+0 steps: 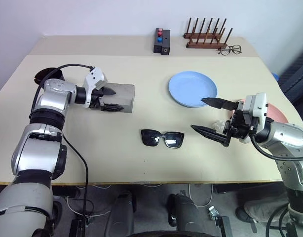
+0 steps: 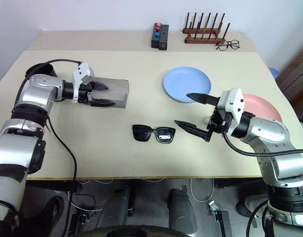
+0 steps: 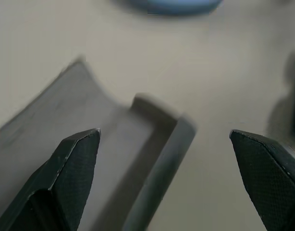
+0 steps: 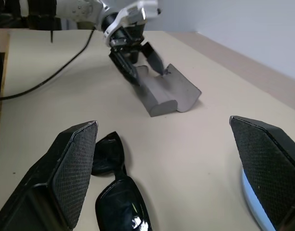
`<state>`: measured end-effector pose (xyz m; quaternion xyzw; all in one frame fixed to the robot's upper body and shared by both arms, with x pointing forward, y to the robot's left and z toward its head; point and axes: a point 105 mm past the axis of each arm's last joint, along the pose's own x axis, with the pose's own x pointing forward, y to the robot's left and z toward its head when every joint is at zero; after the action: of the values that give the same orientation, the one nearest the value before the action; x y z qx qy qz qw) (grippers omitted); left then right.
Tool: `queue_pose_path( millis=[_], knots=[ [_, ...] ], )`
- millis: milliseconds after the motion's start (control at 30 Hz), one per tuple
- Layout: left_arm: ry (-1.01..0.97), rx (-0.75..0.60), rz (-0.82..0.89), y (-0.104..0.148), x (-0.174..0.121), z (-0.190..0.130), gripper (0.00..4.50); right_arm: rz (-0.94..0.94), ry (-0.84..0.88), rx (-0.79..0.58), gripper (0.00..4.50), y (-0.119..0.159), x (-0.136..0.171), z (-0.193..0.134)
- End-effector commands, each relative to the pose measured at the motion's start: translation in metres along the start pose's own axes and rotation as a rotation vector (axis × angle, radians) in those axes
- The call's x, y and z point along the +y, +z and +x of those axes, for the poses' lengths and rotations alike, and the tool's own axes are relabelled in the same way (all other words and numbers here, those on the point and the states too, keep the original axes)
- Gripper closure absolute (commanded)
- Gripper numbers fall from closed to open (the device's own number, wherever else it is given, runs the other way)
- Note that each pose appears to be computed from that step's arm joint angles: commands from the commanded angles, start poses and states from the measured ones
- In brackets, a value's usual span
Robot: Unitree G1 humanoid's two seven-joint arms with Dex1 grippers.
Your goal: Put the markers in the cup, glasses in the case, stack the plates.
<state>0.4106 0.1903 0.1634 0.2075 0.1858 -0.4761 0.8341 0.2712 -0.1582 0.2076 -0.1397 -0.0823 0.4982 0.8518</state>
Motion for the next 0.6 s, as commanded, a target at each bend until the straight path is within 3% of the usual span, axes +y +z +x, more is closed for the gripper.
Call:
queue_pose_path(
  millis=[33,100,200,433,600],
  knots=[
    [0.023,0.058,0.018,-0.001,0.007,-0.006,0.03,-0.059,-0.014,-0.032,0.00,0.015,0.001,-0.003],
    [0.012,0.090,0.025,-0.006,0.005,-0.003,0.03,-0.057,-0.017,-0.039,0.00,0.016,0.001,-0.003],
    [0.040,0.100,0.015,-0.009,0.007,0.003,0.79,-0.065,-0.008,-0.035,0.00,0.017,0.002,-0.005],
    [0.012,0.096,-0.015,-0.014,0.001,0.009,4.31,-0.059,-0.013,-0.033,0.00,0.016,0.001,-0.007],
    [-0.046,0.017,-0.047,0.002,-0.003,0.006,4.42,-0.054,-0.016,-0.030,0.00,0.014,0.000,-0.007]
  ],
)
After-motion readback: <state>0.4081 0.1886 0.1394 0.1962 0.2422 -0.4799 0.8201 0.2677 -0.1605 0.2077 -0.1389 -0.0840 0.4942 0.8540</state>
